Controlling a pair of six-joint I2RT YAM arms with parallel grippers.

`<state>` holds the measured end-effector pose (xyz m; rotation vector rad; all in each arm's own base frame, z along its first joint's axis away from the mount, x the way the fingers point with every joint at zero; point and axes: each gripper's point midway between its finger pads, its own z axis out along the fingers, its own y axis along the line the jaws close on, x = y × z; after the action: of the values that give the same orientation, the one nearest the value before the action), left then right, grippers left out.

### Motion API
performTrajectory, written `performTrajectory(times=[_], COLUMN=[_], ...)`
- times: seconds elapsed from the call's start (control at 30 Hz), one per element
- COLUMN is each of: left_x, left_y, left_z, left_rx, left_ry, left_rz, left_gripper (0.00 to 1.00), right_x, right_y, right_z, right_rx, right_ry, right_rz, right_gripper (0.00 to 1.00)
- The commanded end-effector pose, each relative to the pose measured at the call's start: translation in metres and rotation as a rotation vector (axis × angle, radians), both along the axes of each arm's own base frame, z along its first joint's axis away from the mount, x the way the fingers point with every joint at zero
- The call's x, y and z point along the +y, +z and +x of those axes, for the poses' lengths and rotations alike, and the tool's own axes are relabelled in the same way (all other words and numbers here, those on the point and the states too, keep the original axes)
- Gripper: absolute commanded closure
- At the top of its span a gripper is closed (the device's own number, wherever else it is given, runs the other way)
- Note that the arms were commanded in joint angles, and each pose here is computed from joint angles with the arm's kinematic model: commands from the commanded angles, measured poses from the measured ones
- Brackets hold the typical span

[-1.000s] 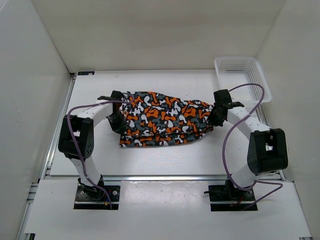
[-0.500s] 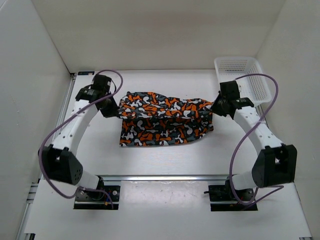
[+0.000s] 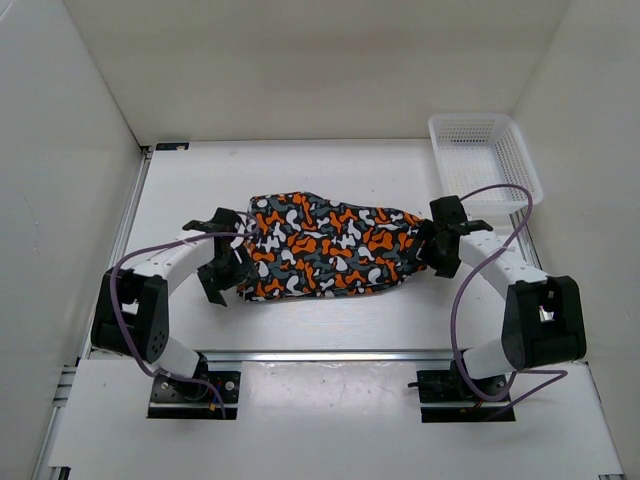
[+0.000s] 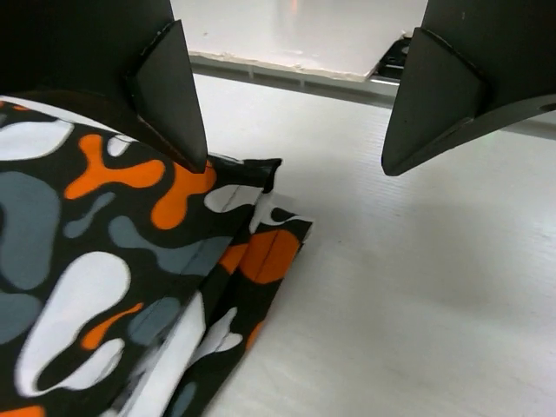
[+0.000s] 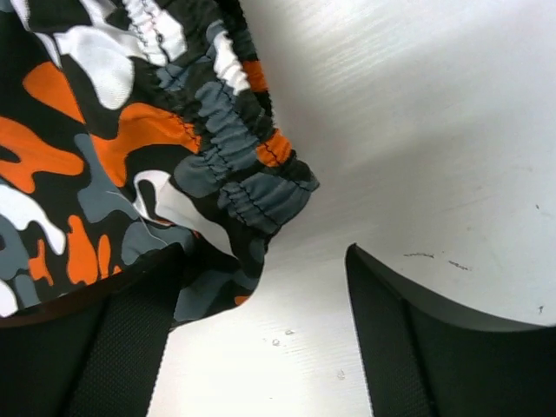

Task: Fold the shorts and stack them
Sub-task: Fold the shorts

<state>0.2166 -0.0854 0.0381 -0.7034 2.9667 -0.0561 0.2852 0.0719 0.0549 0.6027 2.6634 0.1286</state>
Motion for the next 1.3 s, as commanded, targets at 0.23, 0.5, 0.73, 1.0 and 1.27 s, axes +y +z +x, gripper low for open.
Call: performTrajectory(times=[0.23,0.5,0.73,1.0,1.27], left_x=[-0.010,-0.010,-0.004,-0.022,-0.023], left_y=[0.059,0.037,-0.007,-0.019,-0.018], left_z=[0.097,0.157,0.164,0.156,0.108], left_rx=[-0.261,-0.228,-0.127,-0.105,-0.077], left_ry=[-0.006,-0.038,-0.033,-0.043,-0.027], left_rz=[0.004,0.041,0.064,0.003,0.011], left_gripper=[0.13,0.20,0.42,0.90,0.90], right_x=[-0.003,0.016,0.018,0.007,0.004], right_y=[0.001,-0.027,-0.036,-0.027,0.053], right_z=[0.013,0.031,0.047,0.045,0.066], right_rx=[-0.057,-0.028,-0.025,-0.011,-0.209], right_ry=[-0.077,-0.075,-0.066,-0.050,0.010], right_rz=[0.174,0.291,0.210,0.081,-0.073], right_gripper=[0.20,0.30,0.71,1.00,1.00])
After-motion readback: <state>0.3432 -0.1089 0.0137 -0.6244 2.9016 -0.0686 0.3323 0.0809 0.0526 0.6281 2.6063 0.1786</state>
